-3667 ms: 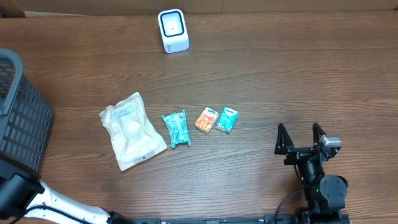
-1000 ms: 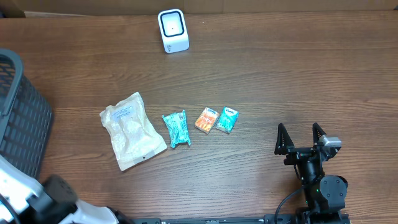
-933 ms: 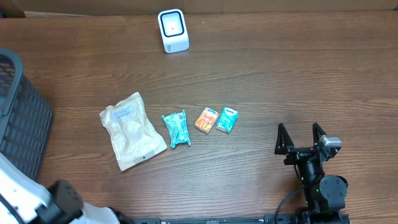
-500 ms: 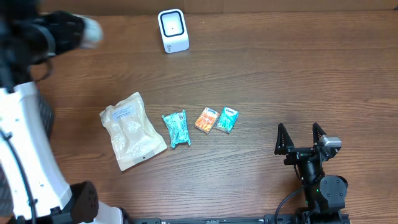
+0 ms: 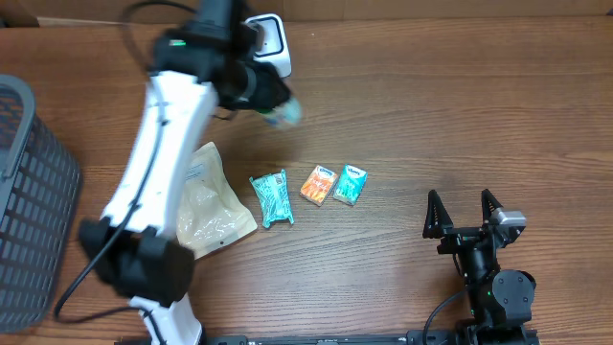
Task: Scan the item barcode
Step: 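Carry the green-capped bottle toward the scanner and table center, then set the bottle upright right of the Kleenex pack and release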
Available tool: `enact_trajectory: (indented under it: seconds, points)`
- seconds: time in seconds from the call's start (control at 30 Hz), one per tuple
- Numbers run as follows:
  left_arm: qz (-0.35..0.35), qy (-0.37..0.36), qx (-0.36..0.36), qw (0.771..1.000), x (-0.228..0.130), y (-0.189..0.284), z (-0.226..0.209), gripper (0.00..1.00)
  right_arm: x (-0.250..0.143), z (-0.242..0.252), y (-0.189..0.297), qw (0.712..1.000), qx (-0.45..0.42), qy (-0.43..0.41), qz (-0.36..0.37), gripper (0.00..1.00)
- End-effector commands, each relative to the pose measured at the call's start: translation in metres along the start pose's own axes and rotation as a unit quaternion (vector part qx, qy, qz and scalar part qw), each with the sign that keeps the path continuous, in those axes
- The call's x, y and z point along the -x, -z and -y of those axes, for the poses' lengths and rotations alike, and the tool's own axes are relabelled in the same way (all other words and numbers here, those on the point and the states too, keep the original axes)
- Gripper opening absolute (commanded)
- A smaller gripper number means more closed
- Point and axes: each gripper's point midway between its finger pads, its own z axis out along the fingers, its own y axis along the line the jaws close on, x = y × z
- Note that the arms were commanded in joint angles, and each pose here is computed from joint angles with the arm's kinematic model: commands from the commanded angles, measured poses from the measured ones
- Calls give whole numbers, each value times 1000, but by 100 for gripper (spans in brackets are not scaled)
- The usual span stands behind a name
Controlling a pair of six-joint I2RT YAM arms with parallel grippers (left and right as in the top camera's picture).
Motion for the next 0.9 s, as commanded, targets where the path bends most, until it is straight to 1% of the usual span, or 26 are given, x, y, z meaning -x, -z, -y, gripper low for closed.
enact_trajectory:
  seconds: [0.0, 0.2, 0.27, 0.43, 0.57, 0.73, 0.87]
  points:
    - [-17, -25, -22, 999, -9, -27, 40, 40, -1, 1, 0, 1000, -2, -1, 4, 100]
    - [-40, -93, -25, 994, -33, -82, 100, 42, -1, 1, 0, 1000, -2, -1, 4, 100]
    - [-46, -112, -19, 993, -43, -97, 115, 43, -1, 1, 0, 1000, -2, -1, 4, 100]
    - [-69, -154, -14, 986, -72, -133, 146, 43, -1, 1, 0, 1000, -2, -1, 4, 100]
    - [-84, -170, -6, 982, -91, -152, 159, 42, -1, 1, 0, 1000, -2, -1, 4, 100]
    - [-85, -186, 1, 979, -101, -158, 168, 43, -1, 1, 0, 1000, -2, -1, 4, 100]
    - [-85, -189, -2, 978, -104, -158, 172, 51, -1, 1, 0, 1000, -2, -1, 4, 100]
